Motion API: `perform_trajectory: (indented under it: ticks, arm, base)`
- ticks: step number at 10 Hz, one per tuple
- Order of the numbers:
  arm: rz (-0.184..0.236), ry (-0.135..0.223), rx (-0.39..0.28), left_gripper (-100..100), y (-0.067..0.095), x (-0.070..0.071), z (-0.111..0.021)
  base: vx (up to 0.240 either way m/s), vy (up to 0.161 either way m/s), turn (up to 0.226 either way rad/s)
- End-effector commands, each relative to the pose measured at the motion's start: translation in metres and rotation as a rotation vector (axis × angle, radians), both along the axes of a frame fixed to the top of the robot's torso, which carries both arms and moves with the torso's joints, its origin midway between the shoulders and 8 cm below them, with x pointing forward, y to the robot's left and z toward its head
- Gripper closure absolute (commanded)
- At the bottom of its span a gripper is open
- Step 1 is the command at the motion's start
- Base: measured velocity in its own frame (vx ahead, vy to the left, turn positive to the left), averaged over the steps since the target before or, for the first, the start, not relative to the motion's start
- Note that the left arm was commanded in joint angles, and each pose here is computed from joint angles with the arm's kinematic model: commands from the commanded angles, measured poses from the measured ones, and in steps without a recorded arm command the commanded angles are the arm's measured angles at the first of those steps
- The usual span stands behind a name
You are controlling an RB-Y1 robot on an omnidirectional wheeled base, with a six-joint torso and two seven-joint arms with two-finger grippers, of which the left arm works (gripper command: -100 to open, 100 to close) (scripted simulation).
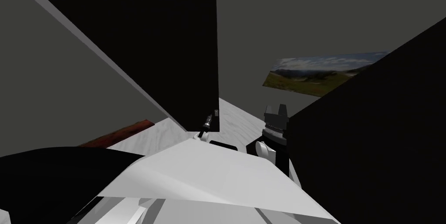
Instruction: Push the door open
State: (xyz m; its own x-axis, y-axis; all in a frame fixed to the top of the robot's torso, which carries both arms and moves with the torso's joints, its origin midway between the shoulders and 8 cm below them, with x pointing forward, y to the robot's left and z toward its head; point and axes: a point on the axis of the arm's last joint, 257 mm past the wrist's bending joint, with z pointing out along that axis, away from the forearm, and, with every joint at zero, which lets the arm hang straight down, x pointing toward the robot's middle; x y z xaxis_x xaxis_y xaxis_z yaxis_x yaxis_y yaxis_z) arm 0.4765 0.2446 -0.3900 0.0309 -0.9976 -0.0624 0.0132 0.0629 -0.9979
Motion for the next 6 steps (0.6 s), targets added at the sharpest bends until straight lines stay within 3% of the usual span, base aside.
perform_trajectory:
  ticks: [1, 6]
  arm:
    - [-0.007, 0.000, 0.005, -100, -0.007, 0.000, -0.001]
    - [-0.029, 0.003, -0.002, -100, -0.040, 0.001, -0.002]
  base:
    - [-0.092, 0.004, 0.137]
    - [-0.072, -0.003, 0.114]
